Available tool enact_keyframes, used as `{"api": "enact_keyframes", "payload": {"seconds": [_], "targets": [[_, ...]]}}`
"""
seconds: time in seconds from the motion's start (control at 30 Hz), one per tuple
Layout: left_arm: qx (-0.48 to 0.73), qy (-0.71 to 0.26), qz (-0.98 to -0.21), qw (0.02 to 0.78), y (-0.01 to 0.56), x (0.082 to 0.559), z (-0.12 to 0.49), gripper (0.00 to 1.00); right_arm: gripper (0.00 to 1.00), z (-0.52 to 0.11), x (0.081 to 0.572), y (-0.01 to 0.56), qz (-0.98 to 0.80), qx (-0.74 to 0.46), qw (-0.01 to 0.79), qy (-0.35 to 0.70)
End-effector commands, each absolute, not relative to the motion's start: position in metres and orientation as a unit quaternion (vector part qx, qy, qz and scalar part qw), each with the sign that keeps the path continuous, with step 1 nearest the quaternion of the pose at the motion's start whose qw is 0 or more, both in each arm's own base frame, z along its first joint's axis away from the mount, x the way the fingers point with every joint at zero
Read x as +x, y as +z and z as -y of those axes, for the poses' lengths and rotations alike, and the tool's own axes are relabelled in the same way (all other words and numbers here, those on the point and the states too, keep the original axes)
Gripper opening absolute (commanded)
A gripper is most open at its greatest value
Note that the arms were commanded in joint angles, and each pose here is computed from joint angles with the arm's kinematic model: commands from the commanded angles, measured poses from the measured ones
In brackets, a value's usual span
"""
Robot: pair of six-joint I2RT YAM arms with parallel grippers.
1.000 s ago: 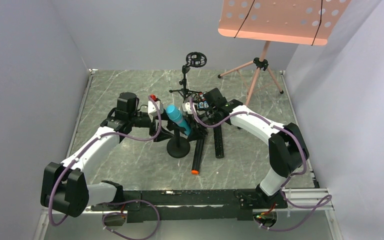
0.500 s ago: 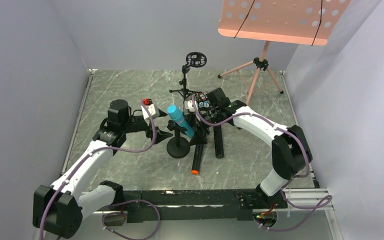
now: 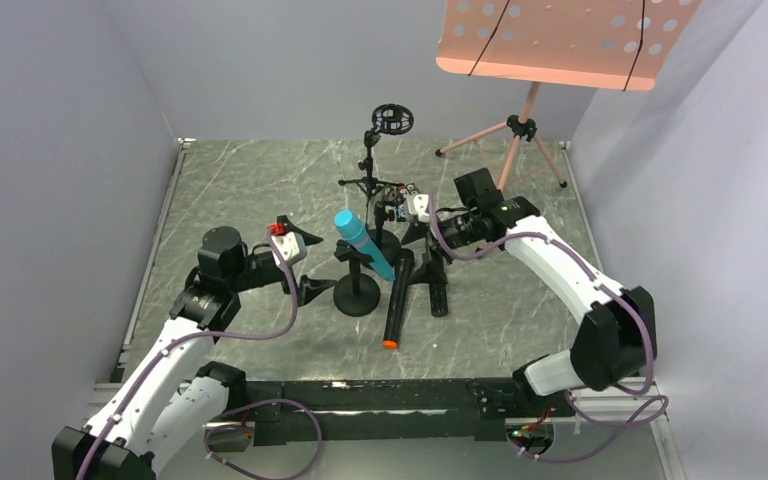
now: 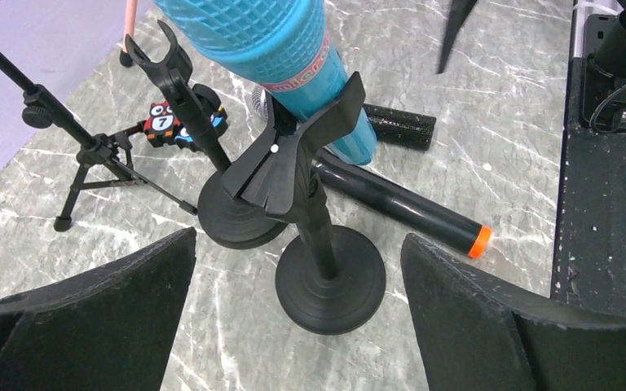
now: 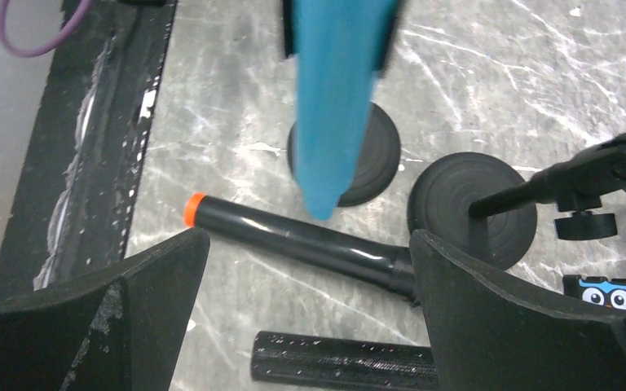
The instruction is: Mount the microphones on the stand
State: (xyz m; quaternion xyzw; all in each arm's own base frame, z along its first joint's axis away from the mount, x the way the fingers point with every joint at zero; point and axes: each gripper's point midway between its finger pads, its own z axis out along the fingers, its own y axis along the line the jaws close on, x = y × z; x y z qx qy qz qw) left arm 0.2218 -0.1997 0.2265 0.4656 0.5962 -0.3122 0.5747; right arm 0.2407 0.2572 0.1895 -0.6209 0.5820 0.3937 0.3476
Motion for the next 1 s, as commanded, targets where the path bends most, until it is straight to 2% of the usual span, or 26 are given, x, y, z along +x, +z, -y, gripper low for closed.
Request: {"api": "enact_keyframes", "payload": {"seconds": [0.0,0.17,0.27,0.4,0.87,0.97], "targets": [[0.464,-0.315,-0.595,0.576,0.243,0.228,0.203,0.99,1.00,-0.243,0.201,0.203,-0.546,-0.644,0.351,0.404],[0.348,-0.355,-0.656,0.568,0.215,0.236,0.201,0.99,1.00,-0.206,0.214,0.209,-0.549,-0.579,0.450,0.401],[0.333,-0.354,-0.648,0.587,0.198,0.223,0.216,0.99,1.00,-0.190,0.219,0.218,-0.550,-0.550,0.476,0.411],[0.343,-0.335,-0.622,0.619,0.181,0.215,0.238,0.99,1.00,-0.187,0.221,0.217,-0.552,-0.544,0.480,0.412],[0.307,-0.279,-0.589,0.694,0.168,0.255,0.243,0.99,1.00,-0.184,0.222,0.211,-0.557,-0.551,0.479,0.396],[0.306,-0.290,-0.584,0.694,0.167,0.253,0.248,0.96,1.00,-0.184,0.223,0.209,-0.559,-0.551,0.476,0.396]]}}
